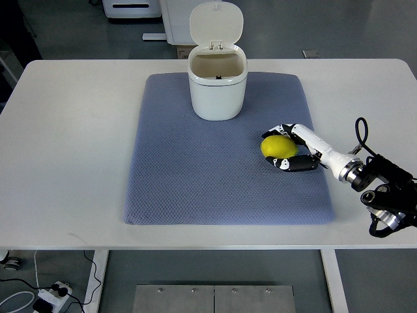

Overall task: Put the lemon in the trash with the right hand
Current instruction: 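Close the right hand's fingers around the yellow lemon, then lift the lemon with the right hand, pulling it away from the mat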

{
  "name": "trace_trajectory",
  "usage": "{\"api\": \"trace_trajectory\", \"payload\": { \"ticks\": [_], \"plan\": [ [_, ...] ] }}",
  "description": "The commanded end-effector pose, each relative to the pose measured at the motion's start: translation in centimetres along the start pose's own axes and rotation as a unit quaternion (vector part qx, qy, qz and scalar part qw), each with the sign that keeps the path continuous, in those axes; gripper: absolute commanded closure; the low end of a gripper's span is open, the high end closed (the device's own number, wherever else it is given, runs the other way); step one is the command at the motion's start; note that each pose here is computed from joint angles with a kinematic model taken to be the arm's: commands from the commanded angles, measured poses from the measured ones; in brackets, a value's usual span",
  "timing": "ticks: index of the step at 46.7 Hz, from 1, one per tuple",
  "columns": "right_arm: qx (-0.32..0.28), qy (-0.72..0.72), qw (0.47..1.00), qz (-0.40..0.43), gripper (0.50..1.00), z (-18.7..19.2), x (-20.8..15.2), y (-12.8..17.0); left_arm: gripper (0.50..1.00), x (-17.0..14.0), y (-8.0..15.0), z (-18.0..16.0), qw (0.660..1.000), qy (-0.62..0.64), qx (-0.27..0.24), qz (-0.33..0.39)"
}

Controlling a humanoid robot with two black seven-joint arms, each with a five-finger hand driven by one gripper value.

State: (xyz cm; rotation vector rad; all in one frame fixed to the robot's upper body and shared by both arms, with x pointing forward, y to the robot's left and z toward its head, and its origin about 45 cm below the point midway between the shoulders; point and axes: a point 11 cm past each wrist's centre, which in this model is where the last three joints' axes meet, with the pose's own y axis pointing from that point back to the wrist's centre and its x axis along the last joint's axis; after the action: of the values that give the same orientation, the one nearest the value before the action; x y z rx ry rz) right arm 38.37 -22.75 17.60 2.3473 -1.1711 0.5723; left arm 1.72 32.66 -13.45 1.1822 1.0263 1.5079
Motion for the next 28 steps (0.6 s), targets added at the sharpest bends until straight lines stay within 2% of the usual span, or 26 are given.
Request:
{"api": "trace_trajectory", "payload": {
  "ticks": [1, 15, 28],
  "plan": [
    [0.003, 0.002, 1.0, 0.006, 0.998, -0.2, 0.7, 0.0, 0.5, 0.0, 0.0, 0.0, 1.0, 0.0, 0.0, 0.0],
    [-0.015, 0.004, 0.998, 0.064, 0.998, 0.1, 7.4, 1.9, 0.5, 0.0, 0.0, 0.0, 1.0, 0.0, 0.0, 0.0],
    [-0.031, -0.013, 0.992, 0.12, 0.994, 0.3, 15.6, 2.6, 0.5, 0.0, 0.0, 0.0, 1.0, 0.0, 0.0, 0.0]
  ]
}}
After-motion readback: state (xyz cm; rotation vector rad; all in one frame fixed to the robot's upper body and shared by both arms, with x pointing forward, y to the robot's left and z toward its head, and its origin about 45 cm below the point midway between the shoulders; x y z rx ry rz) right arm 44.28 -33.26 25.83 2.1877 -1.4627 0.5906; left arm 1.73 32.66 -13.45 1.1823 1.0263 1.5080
